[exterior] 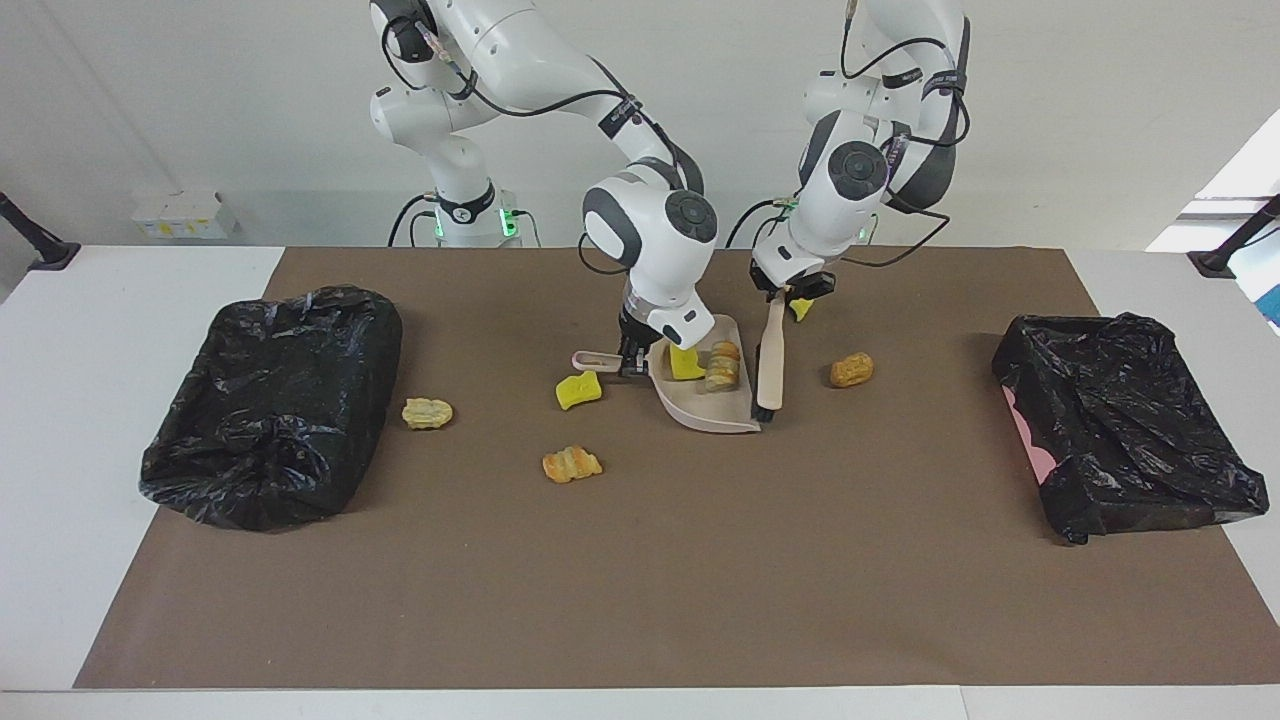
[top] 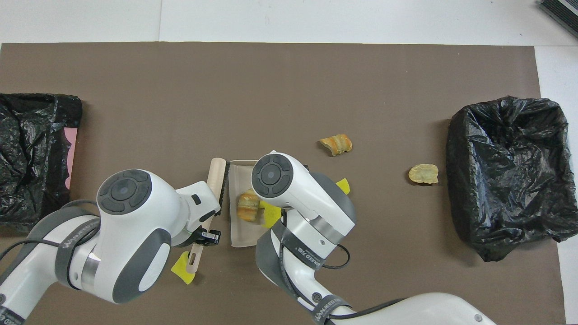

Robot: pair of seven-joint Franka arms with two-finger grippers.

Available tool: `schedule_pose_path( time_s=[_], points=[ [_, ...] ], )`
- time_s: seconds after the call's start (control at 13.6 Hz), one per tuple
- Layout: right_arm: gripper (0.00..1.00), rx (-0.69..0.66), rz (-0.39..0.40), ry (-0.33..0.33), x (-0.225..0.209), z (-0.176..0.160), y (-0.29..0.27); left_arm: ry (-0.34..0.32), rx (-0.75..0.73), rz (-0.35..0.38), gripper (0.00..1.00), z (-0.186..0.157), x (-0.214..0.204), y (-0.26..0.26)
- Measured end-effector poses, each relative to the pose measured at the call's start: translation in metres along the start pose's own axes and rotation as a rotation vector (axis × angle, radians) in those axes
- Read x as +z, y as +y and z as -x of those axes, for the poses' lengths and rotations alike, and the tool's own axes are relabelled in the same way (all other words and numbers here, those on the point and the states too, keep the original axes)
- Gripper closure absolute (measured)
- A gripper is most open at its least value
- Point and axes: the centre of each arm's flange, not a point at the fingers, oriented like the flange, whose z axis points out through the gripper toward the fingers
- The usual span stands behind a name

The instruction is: Sweep and dump trash in bin

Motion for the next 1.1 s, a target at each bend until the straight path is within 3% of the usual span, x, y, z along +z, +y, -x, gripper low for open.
schedule_pose_path(
  time_s=[0.15,0.51,0.73,1.1],
  points=[
    [0.69,-0.003,0.000,-0.001,0.000,0.000,0.000,-0.027,-0.127,-0.009,0.74,0.004,-0.007,-0.022],
    [0.69,-0.008,-0.016,-0.030,-0.001,0.002,-0.002,-0.007,-0.334,-0.111,0.74,-0.004,-0.015,-0.116],
    [0.69,-0.013,-0.024,-0.100,-0.006,0.011,-0.001,-0.019,-0.394,-0.113,0.74,0.000,-0.008,-0.142],
    [0.69,-0.030,-0.016,-0.144,-0.010,0.009,-0.005,-0.008,-0.417,-0.106,0.74,0.031,0.026,-0.153]
  ],
)
